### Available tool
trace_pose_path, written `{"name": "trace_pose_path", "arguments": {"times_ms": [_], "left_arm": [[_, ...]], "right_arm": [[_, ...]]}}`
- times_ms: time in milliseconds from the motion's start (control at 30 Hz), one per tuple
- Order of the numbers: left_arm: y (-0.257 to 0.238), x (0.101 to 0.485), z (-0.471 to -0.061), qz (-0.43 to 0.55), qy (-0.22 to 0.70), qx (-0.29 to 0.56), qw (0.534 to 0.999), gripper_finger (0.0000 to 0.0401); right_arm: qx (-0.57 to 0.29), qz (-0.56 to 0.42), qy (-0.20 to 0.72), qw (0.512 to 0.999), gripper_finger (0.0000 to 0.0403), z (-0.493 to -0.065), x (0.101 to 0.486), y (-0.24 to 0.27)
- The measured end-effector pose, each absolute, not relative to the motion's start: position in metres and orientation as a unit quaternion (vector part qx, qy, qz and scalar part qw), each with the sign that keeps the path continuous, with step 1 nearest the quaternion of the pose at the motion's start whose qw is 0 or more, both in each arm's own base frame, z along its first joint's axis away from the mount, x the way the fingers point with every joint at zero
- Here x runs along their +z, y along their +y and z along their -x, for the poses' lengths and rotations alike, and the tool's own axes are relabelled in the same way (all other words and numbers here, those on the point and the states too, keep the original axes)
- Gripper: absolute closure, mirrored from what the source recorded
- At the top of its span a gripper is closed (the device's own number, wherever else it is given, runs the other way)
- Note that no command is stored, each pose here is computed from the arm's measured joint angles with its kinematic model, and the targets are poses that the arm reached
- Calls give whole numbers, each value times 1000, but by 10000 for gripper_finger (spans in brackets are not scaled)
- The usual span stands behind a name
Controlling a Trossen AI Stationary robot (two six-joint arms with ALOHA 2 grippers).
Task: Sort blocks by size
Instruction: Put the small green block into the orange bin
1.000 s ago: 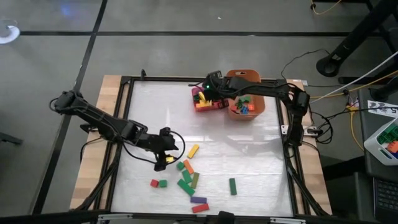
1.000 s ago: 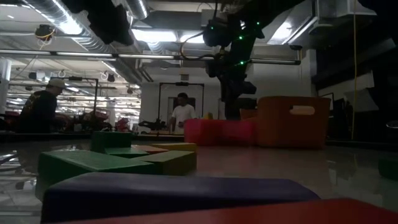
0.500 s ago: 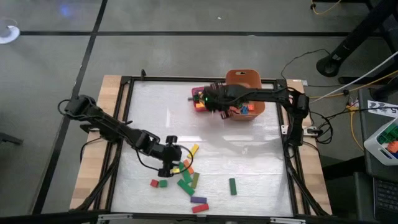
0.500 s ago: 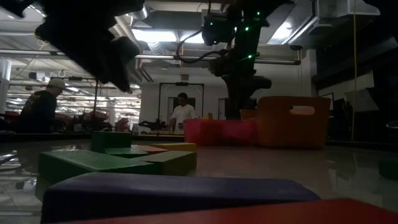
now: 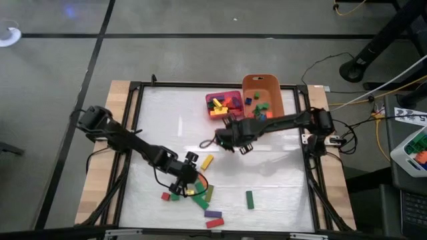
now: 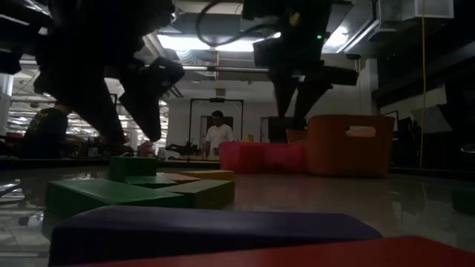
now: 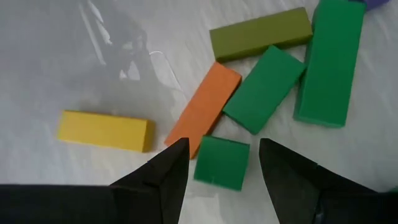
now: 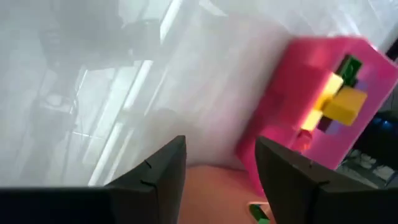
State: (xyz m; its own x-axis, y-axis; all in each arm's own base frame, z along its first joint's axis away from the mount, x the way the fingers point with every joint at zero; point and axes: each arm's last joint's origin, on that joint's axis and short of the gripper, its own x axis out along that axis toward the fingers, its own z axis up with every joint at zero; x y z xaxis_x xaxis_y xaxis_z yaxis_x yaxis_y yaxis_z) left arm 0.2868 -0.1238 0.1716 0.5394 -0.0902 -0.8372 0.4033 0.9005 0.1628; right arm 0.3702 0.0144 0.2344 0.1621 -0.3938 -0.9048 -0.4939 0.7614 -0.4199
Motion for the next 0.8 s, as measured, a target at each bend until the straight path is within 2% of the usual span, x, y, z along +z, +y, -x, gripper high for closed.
{"name": "trace_pose_path", "arguments": {"times_ms": [567, 733, 800], "left_arm": [[-119, 148, -293, -197, 492, -148, 835, 219], [-117, 137, -296, -191, 507, -148, 827, 221], [-116, 137, -297, -185, 508, -149, 828, 234]], "right_arm": [[67, 356, 612, 703, 212, -351, 234, 110], [91, 316, 611, 720, 212, -340, 234, 140], [97, 285, 613, 730, 212, -335, 233, 152]]}}
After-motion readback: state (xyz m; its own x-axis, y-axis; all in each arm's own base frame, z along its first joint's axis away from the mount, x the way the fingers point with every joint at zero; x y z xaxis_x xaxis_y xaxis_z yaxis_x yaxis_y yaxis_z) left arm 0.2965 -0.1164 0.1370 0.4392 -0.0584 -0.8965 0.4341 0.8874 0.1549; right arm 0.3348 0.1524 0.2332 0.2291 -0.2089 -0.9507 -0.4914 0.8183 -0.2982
